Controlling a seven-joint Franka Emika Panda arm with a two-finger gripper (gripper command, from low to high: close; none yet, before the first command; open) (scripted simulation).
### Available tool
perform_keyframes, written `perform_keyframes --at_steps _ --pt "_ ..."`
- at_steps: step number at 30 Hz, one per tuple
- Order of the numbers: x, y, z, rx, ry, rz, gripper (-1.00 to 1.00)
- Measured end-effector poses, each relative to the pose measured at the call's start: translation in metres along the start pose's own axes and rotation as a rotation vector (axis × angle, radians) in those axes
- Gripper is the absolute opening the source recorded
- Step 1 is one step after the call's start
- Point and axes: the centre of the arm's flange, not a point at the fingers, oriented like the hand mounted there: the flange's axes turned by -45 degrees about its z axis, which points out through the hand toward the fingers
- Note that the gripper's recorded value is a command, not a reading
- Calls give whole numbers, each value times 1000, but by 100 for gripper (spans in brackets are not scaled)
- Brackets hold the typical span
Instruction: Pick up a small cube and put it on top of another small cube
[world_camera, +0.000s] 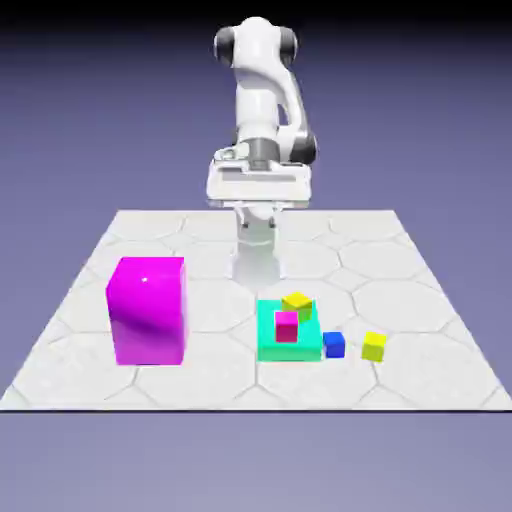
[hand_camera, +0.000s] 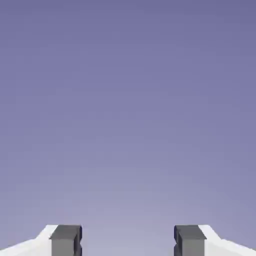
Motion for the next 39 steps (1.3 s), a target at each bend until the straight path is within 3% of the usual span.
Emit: perform_keyframes --at_steps 15,25,31,32,39 --pt "-70 -137 157 -7 -629 266 0" --pt "-153 -246 207 -69 -1059 439 0" --pt "-208 -260 242 -73 -1084 449 0" --pt "-214 -261 246 -74 -1084 448 -100" --pt "-153 -243 207 -83 -1082 456 -100"
